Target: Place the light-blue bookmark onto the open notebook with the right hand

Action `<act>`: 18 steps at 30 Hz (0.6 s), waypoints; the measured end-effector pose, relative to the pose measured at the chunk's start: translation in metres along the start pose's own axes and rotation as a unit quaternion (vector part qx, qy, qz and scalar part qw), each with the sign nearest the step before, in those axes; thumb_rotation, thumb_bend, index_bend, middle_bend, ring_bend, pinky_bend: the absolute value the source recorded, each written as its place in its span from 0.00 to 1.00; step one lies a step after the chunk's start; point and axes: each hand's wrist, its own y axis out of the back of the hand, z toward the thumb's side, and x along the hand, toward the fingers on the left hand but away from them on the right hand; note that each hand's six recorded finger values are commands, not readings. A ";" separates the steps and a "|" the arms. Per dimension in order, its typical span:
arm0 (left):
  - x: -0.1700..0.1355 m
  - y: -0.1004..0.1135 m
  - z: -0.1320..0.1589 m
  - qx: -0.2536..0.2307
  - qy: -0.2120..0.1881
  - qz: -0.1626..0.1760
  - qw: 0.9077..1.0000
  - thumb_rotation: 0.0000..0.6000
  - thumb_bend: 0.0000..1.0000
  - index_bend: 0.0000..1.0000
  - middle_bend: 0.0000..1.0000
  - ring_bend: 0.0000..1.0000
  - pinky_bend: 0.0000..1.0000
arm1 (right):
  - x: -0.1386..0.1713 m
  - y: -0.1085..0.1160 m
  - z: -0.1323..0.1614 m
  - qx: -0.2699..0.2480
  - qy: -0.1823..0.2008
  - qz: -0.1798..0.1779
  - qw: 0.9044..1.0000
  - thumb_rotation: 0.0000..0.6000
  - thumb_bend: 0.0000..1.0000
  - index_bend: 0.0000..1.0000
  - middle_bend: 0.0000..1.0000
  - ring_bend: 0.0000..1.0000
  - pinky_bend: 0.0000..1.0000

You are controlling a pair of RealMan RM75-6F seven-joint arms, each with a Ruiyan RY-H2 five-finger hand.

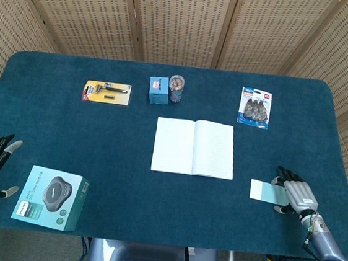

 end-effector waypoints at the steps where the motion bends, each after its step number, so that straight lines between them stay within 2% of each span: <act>1: 0.000 0.000 0.000 0.000 0.000 0.000 1.000 1.00 0.00 0.00 0.00 0.00 0.00 | 0.000 0.000 0.000 0.001 0.000 0.000 1.000 1.00 0.00 0.29 0.00 0.00 0.10; 18: 0.000 -0.001 0.001 0.003 -0.001 -0.002 1.000 1.00 0.00 0.00 0.00 0.00 0.00 | -0.002 0.000 -0.009 0.009 -0.011 -0.004 1.000 1.00 0.00 0.28 0.00 0.00 0.10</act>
